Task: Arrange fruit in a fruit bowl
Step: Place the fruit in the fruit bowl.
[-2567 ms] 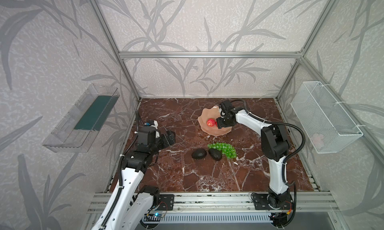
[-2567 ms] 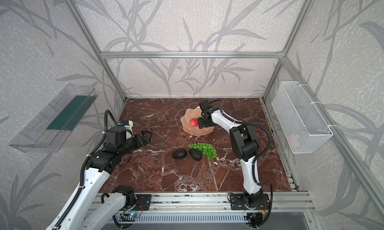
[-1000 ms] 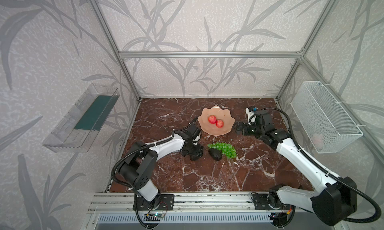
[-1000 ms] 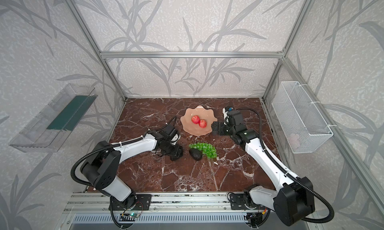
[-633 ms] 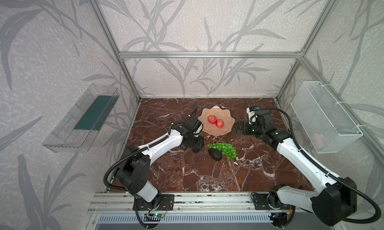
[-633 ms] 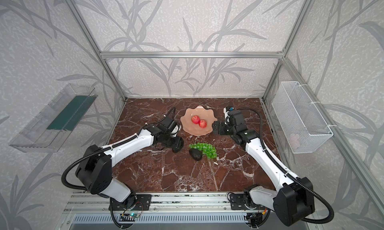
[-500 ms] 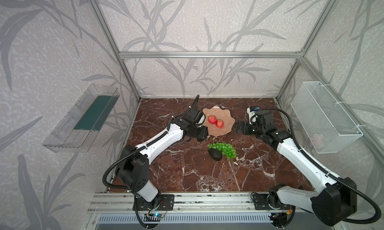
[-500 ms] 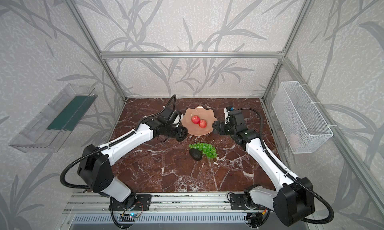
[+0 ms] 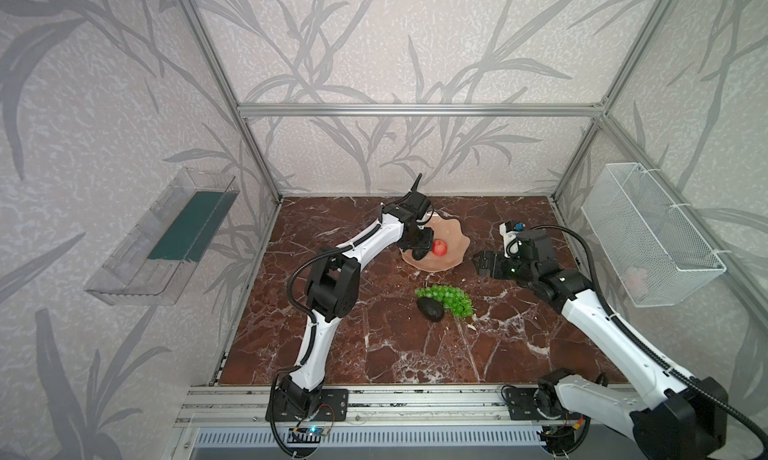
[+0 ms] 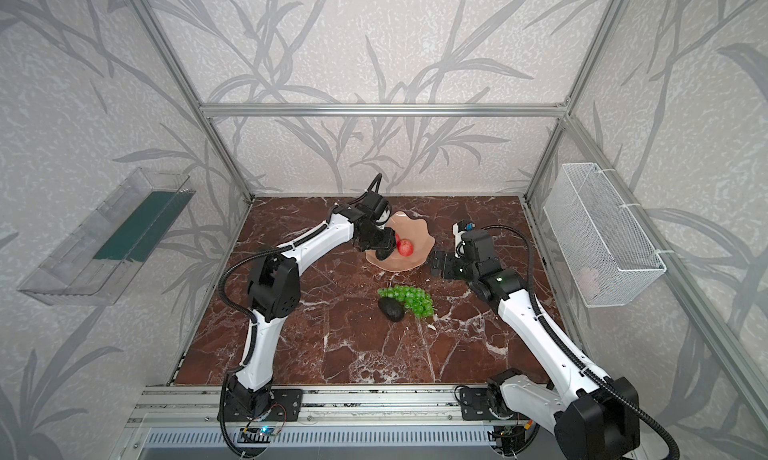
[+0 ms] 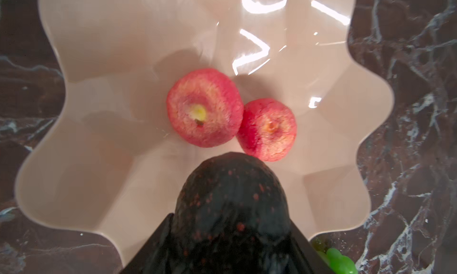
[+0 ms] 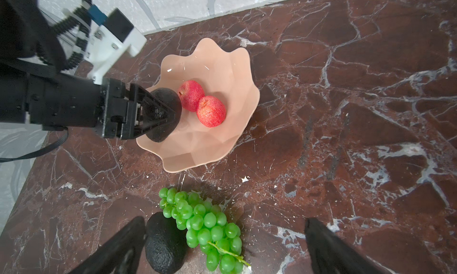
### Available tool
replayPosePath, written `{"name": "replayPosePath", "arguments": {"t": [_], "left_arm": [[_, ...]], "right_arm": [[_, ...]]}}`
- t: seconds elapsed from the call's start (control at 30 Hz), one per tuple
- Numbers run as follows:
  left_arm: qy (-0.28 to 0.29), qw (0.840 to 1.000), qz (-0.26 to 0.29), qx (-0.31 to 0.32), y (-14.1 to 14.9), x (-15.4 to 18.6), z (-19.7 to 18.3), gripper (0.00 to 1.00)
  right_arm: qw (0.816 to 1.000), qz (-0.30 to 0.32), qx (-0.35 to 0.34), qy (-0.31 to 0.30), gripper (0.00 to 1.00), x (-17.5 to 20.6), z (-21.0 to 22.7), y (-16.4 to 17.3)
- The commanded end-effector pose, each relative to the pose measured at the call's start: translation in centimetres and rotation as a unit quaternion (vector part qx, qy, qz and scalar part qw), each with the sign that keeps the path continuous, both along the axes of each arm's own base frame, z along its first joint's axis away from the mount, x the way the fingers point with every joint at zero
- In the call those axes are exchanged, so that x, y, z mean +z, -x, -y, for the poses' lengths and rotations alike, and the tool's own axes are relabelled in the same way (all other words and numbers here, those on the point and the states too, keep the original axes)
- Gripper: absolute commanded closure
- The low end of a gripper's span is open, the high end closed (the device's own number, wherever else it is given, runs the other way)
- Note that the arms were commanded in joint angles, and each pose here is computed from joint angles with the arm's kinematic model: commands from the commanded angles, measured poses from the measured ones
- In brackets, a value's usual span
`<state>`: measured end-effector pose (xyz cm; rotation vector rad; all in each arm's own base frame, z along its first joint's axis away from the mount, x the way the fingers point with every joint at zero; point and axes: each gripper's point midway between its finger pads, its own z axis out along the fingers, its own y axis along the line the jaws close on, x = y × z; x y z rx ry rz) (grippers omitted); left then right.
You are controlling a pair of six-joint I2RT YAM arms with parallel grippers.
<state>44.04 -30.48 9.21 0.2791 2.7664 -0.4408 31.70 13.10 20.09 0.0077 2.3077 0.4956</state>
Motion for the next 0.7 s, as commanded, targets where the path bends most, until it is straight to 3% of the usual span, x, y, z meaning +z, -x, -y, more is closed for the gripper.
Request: {"name": "replayPosePath", "arguments": {"t": [0.0, 0.23, 0.37, 0.57, 0.67], "left_arm": [[0.0, 1.0, -0.002, 0.026, -0.2, 1.4, -0.4, 0.4], [0.001, 0.999, -0.018, 0.042, -0.3, 0.1, -0.3, 0.33], [0.006, 0.999, -0.016, 0.047, -0.7, 0.3, -0.1, 0.22], [0.008, 0.998, -0.021, 0.05, -0.8, 0.4, 0.1, 0.21], [0.014, 0.998, -0.001, 0.055, -1.1, 2.1, -0.1, 0.21]], "right_arm": [[1.0, -0.021, 0.002, -0.004, 0.01, -0.9, 0.1, 1.0], [0.999, -0.037, 0.007, -0.009, 0.01, -1.9, -0.1, 1.5], [0.999, -0.039, 0.009, -0.01, 0.01, -2.1, -0.1, 1.7], [0.999, -0.04, 0.019, -0.014, 0.02, -1.9, -0.5, 1.9], [0.998, -0.039, 0.055, -0.002, 0.03, -1.9, -1.6, 2.5]]}}
